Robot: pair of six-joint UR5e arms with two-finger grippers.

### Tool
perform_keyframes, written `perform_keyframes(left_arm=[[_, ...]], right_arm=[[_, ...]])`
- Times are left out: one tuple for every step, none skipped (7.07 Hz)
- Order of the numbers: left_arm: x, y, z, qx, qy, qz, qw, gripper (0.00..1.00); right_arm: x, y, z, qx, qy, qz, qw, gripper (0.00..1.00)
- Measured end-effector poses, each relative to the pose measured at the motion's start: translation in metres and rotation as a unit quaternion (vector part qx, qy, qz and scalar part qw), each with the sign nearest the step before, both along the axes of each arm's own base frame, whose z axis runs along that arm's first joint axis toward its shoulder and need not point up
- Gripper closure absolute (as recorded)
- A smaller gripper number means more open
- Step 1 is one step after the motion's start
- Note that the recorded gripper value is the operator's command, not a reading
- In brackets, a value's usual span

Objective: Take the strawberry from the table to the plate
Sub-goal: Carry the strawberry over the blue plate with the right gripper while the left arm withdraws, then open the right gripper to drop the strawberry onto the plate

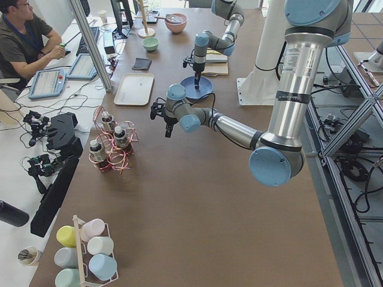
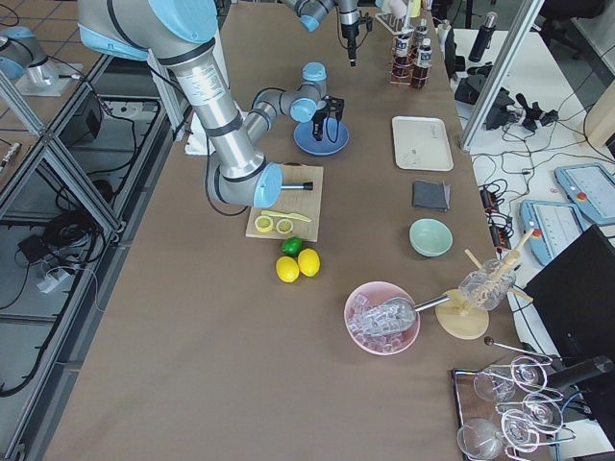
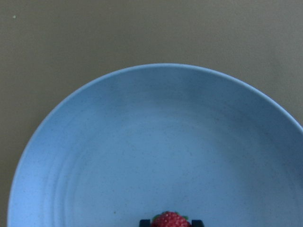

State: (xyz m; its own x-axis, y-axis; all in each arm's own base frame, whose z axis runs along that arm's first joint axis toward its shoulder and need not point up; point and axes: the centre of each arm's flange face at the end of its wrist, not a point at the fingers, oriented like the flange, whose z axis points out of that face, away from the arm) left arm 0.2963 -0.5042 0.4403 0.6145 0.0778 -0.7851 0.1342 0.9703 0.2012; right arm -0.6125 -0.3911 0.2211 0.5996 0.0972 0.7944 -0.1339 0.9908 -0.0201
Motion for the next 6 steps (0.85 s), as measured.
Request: perform_keyframes(left_arm=[[0.0,0.0,0.0,0.0,0.0,0.0,1.0,0.21],[0.0,0.0,0.001,0.0,0.0,0.0,1.0,0.21],[0.0,0.0,0.0,0.0,0.0,0.0,1.0,0.21],[-0.004,-0.001,-0.003,0.002,0.002,-0.002,1.0,0.21],[-0.015,-0.005,-0.009,0.002,0.008,-0.005,1.0,0.21],[-0.038,-0.014,-0.012,0.007,0.01,0.001,0.9999,0.21]], right_arm=[[0.0,0.0,0.0,0.001,0.0,0.0,1.0,0.0],[0.001,-0.001,-0.002,0.003,-0.001,0.002,1.0,0.0],[0.007,-0.004,-0.007,0.004,-0.007,0.005,1.0,0.0],[0.025,-0.014,-0.014,0.001,-0.013,0.012,0.9998,0.0],[0.061,-0.033,-0.019,-0.009,-0.012,0.02,0.9997,0.0],[0.113,-0.053,-0.015,-0.015,-0.005,0.02,0.9997,0.0]])
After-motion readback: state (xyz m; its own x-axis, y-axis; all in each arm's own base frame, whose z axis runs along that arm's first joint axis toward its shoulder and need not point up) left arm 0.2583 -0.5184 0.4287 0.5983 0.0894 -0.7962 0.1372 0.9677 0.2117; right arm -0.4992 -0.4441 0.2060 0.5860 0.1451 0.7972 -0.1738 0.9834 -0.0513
